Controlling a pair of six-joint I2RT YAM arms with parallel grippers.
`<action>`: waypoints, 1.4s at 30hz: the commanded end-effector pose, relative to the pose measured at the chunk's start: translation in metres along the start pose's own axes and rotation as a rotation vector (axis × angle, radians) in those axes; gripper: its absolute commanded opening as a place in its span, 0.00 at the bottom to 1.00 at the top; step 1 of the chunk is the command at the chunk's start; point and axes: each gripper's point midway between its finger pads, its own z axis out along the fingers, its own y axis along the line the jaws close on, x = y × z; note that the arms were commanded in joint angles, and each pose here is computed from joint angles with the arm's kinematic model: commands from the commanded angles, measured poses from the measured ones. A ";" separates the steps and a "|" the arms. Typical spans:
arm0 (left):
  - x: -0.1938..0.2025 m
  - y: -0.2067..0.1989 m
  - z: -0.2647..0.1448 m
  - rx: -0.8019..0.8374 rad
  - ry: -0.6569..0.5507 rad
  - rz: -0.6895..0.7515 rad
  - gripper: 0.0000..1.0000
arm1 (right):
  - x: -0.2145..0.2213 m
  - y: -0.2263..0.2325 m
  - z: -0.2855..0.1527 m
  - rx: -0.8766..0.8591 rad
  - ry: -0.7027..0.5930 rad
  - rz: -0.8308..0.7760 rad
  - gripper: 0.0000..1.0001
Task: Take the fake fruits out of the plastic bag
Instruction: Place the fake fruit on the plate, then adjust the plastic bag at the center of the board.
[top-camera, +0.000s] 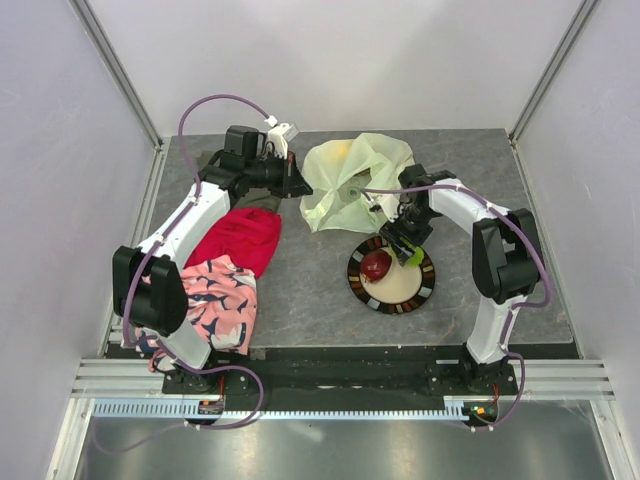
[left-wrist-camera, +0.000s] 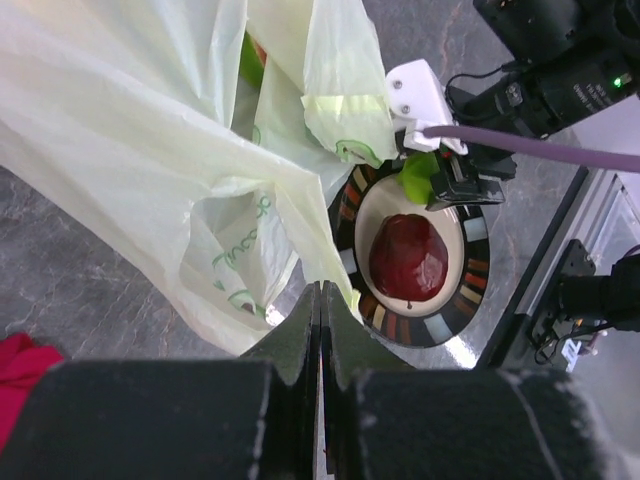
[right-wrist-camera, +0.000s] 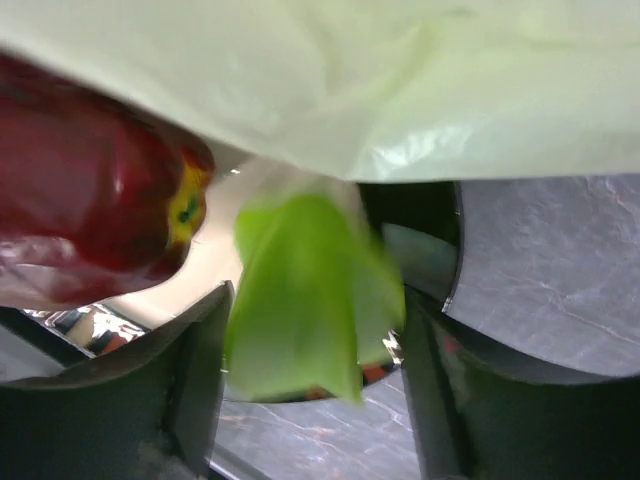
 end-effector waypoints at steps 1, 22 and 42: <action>-0.014 -0.004 -0.012 -0.027 -0.022 0.079 0.01 | -0.022 0.013 -0.009 -0.085 -0.092 -0.014 0.81; -0.007 -0.015 -0.016 -0.003 0.008 0.182 0.24 | -0.171 0.029 -0.182 -0.081 -0.625 -0.279 0.94; 0.041 0.005 0.049 -0.087 0.187 0.277 0.55 | -0.200 -0.087 -0.048 0.197 -0.498 0.200 0.85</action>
